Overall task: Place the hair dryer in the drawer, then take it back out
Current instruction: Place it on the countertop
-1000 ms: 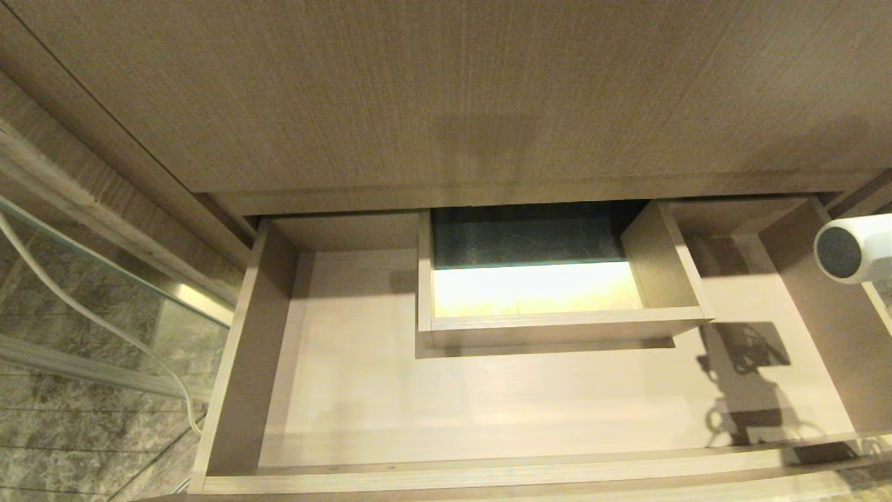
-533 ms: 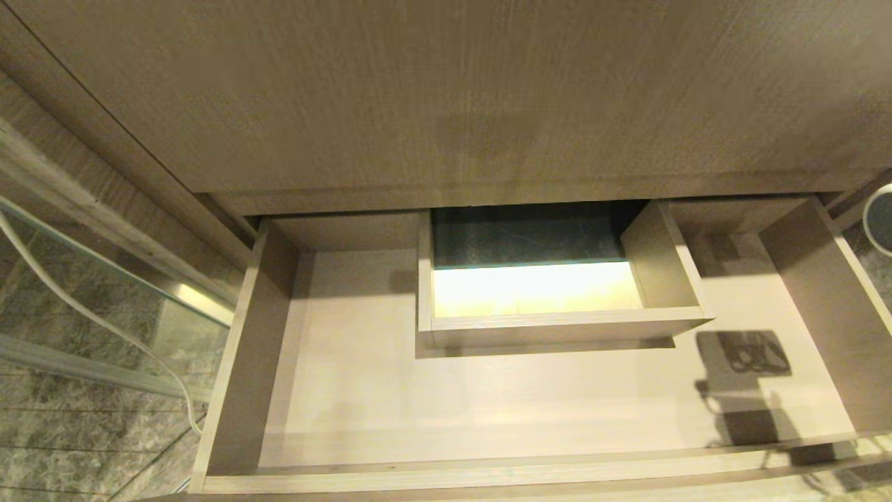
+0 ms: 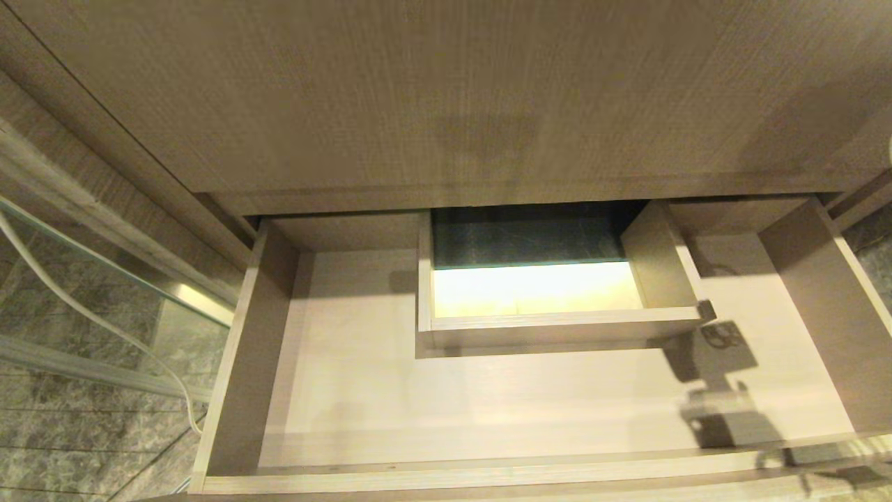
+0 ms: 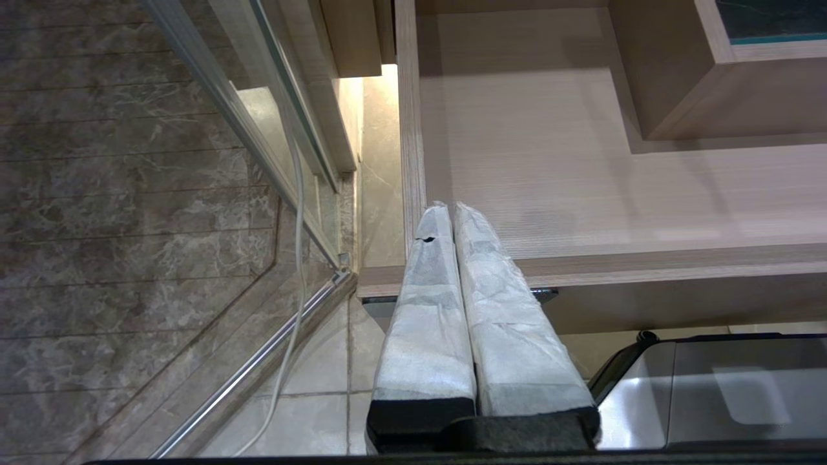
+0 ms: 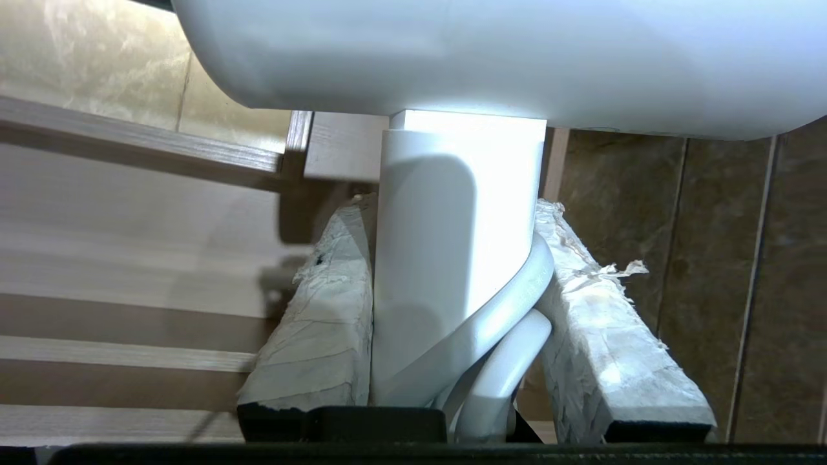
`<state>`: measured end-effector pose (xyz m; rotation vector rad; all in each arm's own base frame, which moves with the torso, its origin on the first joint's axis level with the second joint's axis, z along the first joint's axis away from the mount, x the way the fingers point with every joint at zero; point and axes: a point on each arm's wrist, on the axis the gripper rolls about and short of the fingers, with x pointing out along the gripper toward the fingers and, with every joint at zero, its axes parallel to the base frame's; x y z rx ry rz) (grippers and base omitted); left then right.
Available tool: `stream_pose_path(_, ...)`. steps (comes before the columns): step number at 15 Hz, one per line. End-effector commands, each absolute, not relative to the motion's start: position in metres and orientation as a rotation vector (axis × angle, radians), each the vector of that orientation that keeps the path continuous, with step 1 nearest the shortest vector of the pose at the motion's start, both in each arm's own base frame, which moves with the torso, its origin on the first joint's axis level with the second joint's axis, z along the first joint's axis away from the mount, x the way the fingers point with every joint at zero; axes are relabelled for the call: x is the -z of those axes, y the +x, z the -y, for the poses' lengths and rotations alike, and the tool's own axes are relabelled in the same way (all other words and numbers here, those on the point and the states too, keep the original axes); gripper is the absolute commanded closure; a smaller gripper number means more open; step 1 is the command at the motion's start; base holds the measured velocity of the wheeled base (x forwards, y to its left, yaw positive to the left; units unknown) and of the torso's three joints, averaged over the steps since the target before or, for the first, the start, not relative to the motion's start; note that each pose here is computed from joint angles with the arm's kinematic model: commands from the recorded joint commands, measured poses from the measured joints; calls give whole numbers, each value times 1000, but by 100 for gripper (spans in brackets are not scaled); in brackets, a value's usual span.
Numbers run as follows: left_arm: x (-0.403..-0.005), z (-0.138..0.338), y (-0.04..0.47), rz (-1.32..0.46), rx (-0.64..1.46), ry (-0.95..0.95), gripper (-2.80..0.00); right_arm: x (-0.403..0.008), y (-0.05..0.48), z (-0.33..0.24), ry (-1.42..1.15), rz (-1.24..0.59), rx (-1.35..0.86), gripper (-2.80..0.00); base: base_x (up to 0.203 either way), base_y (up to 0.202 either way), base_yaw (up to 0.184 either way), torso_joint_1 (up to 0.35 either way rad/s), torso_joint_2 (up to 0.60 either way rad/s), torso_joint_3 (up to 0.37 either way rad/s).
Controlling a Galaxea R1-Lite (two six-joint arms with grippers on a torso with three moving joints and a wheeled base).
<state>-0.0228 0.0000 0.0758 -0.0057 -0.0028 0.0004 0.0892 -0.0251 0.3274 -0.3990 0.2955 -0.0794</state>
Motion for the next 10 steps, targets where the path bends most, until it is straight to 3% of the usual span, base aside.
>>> stream_pose_path(1,-76,0,-23,2,0,-6,0,-334,74,20,-415,-243,88,0,0,0,0,0,0,0)
stream_pose_path(10,-76,0,-23,2,-1,-6,0,-331,61,16,-391,-220,100,0,0,0,0,0,0,0)
